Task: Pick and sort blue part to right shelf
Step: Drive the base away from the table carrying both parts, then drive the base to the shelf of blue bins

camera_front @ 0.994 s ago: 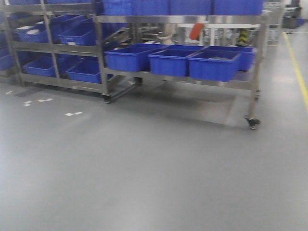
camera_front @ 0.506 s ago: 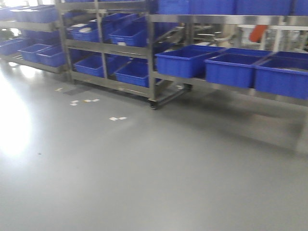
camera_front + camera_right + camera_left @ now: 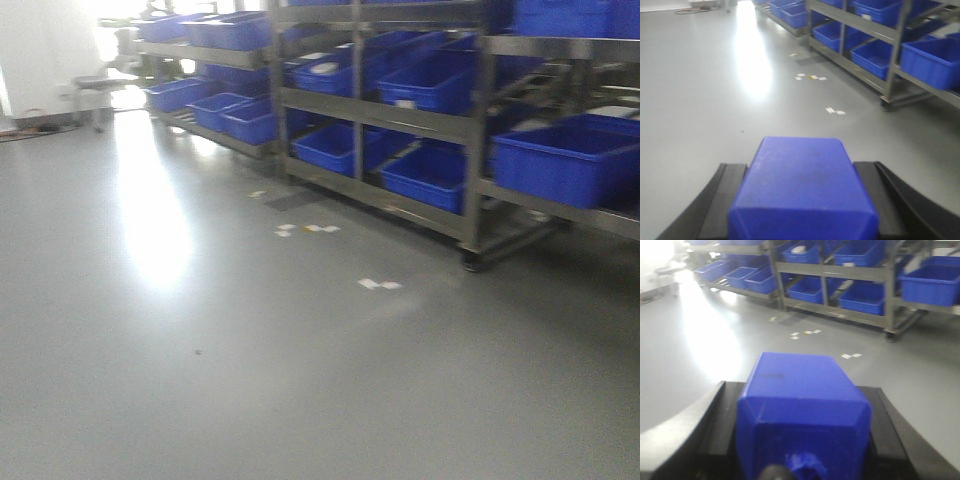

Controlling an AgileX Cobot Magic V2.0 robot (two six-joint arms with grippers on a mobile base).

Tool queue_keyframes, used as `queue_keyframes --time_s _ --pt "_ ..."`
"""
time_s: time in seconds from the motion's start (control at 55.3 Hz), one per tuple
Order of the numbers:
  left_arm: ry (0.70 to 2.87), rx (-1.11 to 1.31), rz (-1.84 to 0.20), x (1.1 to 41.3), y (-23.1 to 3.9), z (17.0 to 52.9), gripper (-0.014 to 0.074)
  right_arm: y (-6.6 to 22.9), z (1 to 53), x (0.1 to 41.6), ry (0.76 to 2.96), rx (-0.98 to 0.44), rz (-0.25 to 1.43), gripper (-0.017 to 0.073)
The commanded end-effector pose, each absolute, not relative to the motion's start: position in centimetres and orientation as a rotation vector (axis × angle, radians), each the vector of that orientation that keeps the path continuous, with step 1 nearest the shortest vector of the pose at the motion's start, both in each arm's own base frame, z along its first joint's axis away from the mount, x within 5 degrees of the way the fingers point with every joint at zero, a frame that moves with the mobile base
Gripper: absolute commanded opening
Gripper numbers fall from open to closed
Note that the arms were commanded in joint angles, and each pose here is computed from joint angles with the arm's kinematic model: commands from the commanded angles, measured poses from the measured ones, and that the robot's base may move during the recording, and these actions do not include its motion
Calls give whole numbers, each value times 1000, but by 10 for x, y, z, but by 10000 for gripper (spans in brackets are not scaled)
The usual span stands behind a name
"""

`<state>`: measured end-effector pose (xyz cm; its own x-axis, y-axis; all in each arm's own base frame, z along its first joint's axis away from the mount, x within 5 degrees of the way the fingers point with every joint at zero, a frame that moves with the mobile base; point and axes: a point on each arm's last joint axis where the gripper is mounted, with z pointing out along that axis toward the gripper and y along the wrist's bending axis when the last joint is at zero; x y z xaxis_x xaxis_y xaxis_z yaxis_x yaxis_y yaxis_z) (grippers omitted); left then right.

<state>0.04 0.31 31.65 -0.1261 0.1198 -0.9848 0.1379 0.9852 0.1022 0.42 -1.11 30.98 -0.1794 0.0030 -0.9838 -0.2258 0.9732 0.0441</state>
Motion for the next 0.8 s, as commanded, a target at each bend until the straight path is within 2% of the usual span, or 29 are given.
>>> queue_keyframes --time_s 0.0,0.777 --pt "1605 180 -28 1 3 332 337 -11 325 5 1648 -175 198 342" --pt "1605 180 -28 1 3 332 337 -11 325 5 1649 -176 199 342"
